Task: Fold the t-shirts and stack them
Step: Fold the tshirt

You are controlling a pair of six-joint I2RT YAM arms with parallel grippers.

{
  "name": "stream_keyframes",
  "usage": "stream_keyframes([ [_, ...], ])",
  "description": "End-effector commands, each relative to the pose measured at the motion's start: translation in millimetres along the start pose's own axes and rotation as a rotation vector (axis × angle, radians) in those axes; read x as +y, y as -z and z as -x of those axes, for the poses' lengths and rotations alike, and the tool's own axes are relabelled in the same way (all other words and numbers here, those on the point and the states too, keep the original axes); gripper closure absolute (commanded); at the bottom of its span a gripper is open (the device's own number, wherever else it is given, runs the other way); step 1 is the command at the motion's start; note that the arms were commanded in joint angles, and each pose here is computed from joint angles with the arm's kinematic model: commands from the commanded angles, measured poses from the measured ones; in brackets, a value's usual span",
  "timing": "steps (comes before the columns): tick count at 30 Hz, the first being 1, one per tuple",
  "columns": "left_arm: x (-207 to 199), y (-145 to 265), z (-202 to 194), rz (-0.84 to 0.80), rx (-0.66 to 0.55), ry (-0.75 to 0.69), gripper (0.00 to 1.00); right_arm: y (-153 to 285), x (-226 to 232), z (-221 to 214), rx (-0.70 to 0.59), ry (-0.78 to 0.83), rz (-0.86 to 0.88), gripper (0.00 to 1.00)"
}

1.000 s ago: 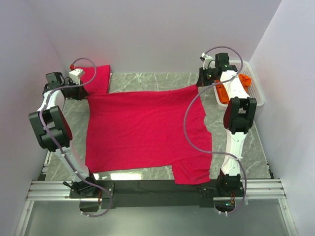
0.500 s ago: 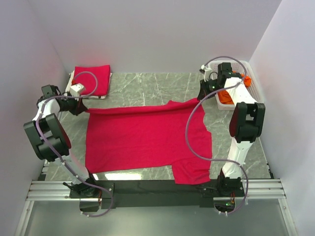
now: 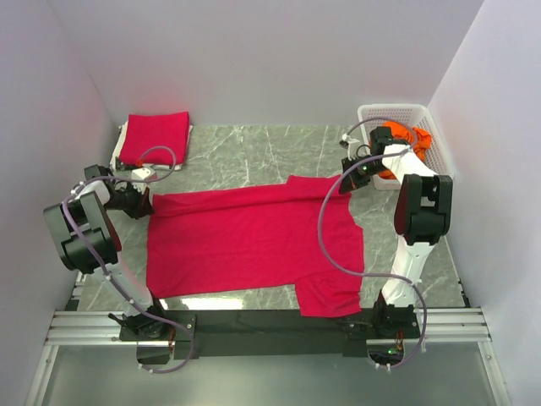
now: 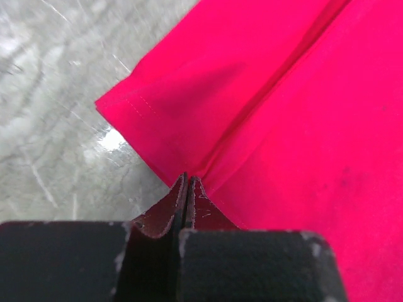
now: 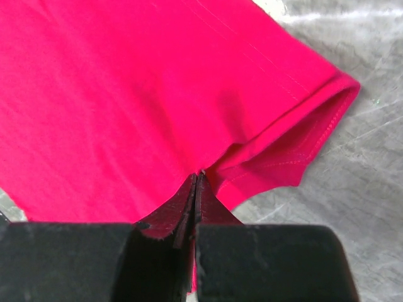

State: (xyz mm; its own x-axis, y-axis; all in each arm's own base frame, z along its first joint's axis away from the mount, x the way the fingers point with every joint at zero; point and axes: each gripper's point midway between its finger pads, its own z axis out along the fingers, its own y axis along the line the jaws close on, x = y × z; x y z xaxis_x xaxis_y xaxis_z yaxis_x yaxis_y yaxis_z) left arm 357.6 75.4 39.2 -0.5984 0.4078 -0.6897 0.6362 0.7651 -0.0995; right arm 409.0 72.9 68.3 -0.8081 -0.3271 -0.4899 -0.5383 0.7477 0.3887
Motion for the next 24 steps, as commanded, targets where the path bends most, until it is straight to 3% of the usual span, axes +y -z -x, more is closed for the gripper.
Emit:
stream_keyframes([
  [1,6.7,-7.1,-7.7,0.026,0.046,-0.028,0.99,-9.6,-9.2,-9.0,0.043,0.01,-0.022,1.0],
  [9,10.3,-12.9,-9.9,0.044,0.081,-0.024,0.99,-10.9,-5.0,-20.2,0.082,0.042,-0.047,1.0],
  [18,27.2,15.5,60.0,0.053,-0.052,-0.025,0.99,24.5,-3.3,39.5,-0.033,0.092,-0.096,1.0],
  [24,17.7,21.6,47.4,0.048,-0.006,-0.066,0.99,26.5,3.0,18.3,0.01,0.099,-0.09,1.0],
])
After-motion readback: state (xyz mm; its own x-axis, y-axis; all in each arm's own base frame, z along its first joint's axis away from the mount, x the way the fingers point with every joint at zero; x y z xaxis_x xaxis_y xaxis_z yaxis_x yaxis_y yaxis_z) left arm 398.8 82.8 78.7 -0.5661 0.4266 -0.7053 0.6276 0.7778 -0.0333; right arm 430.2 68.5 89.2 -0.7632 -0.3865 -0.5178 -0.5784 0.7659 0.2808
